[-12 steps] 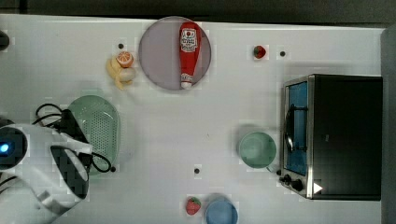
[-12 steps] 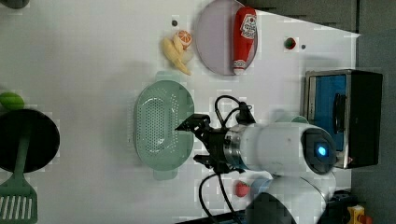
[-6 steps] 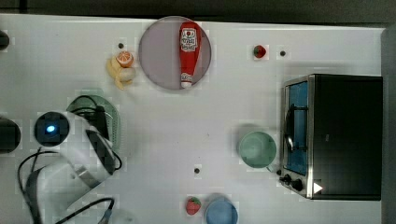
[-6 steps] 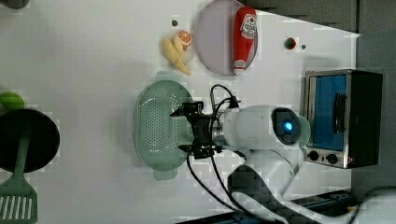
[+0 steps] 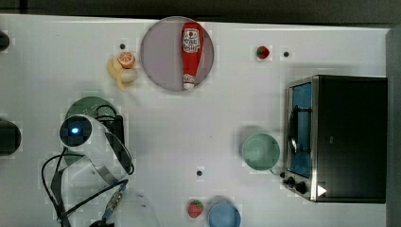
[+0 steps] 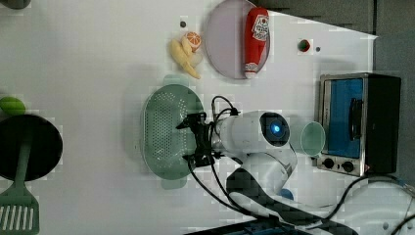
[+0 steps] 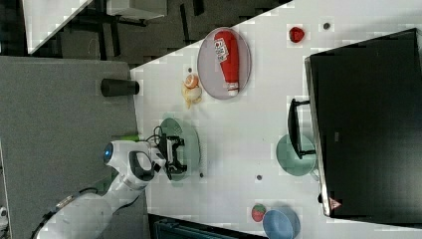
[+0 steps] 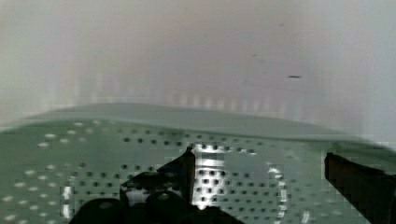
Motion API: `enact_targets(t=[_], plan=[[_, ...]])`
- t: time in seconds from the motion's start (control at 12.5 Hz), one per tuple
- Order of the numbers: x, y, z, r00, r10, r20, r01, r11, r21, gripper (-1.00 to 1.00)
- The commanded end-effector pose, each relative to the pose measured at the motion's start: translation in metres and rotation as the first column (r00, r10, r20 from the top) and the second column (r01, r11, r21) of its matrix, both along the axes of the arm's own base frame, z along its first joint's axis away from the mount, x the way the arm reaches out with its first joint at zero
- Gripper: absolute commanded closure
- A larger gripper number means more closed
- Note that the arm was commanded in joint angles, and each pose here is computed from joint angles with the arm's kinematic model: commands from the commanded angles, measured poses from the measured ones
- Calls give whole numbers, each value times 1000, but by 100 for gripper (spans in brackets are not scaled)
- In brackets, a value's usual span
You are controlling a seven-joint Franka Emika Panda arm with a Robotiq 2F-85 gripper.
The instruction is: Drag strainer left to right.
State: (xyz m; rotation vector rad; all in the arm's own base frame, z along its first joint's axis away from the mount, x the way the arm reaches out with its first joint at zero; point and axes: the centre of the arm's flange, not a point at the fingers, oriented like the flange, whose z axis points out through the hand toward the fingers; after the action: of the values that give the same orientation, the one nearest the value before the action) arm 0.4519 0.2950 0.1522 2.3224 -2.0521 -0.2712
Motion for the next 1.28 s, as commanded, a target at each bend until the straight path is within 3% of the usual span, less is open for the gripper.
enact_targets(t=[0.08, 1.04, 1.28], plan=[[18, 0, 13, 996, -52, 69, 51, 999, 7, -100], [29, -84, 16, 986, -147, 78, 153, 986, -68, -100], [30, -109, 15, 991, -111, 76, 117, 990, -78, -100]])
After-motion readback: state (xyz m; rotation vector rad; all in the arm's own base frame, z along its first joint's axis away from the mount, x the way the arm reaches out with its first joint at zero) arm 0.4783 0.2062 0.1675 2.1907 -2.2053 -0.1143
